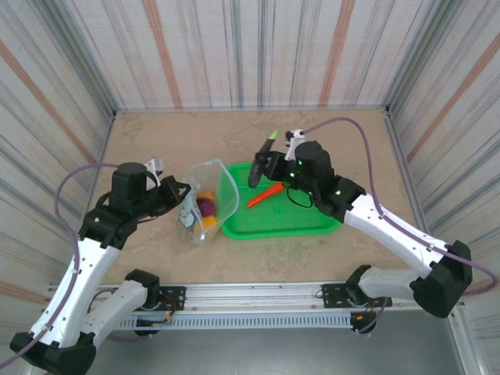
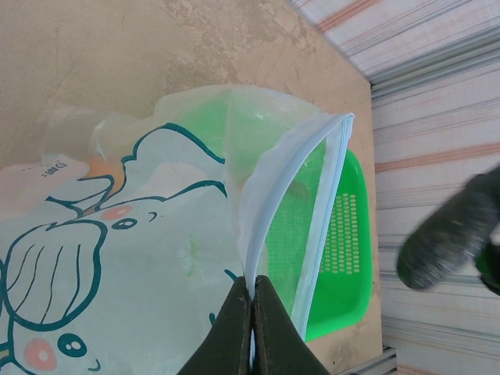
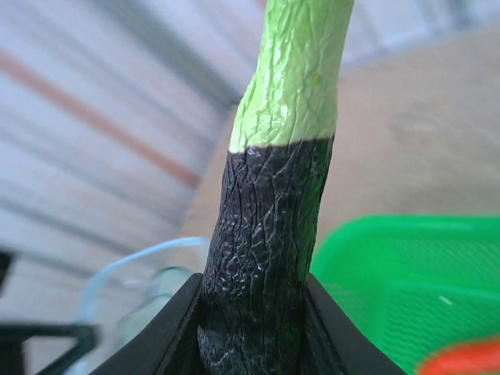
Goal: Place the food in the zip-top bag and seal the zipper
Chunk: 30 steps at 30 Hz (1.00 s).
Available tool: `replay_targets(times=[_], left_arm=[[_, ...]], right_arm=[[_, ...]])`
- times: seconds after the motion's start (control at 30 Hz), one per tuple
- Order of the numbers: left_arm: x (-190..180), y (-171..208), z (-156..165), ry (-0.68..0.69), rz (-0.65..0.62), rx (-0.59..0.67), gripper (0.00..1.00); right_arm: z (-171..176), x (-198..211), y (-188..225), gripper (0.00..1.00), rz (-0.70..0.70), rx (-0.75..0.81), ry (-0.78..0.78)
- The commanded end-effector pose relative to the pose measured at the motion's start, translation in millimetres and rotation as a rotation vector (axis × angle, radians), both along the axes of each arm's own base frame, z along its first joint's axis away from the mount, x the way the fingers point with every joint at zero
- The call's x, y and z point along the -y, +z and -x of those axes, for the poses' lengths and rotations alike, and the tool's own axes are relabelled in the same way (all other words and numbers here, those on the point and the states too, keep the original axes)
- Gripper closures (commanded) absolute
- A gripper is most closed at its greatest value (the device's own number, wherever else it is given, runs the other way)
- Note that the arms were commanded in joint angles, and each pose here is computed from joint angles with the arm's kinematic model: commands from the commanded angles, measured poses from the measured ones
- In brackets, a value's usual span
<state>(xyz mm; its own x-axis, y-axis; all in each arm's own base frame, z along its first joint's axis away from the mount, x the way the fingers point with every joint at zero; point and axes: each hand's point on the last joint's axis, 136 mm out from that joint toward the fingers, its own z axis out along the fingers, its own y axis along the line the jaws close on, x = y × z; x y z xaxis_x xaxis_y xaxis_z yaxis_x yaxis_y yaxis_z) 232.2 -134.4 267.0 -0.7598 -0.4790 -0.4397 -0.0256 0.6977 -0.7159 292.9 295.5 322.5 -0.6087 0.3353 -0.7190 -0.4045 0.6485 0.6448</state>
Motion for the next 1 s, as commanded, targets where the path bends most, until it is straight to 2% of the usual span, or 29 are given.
replay_targets(times=[0.0, 0.3, 0.63, 0.7, 0.8, 0.87, 0.97], left_arm=[[0.2, 17.1, -3.0, 0.008, 0.02, 0.027, 1.0], [-5.9, 36.0, -11.8, 0.046, 0.037, 0.065, 1.0], [-15.9, 54.9, -24.5, 0.108, 0.073, 0.121, 1.0], [-16.8, 55.9, -26.1, 0.117, 0.079, 0.125, 1.0], [-18.2, 53.9, -27.3, 0.128, 0.091, 0.122, 1.0], [-17.2, 52.3, -27.1, 0.128, 0.103, 0.117, 1.0], [-17.8, 49.1, -25.8, 0.13, 0.108, 0.112, 1.0]], right_arm=[[4.1, -33.1, 28.8, 0.75, 0.052, 0.208, 0.078], [28.9, -120.4, -13.6, 0.76, 0.111, 0.22, 0.184], [51.9, -161.3, -64.6, 0.69, 0.188, 0.156, 0.264], [54.4, -167.1, -72.7, 0.6, 0.19, 0.129, 0.286], [54.6, -170.9, -79.3, 0.29, 0.213, 0.104, 0.303], [54.2, -170.2, -80.7, 0.23, 0.223, 0.095, 0.305], [52.4, -167.4, -80.4, 0.22, 0.221, 0.082, 0.312]])
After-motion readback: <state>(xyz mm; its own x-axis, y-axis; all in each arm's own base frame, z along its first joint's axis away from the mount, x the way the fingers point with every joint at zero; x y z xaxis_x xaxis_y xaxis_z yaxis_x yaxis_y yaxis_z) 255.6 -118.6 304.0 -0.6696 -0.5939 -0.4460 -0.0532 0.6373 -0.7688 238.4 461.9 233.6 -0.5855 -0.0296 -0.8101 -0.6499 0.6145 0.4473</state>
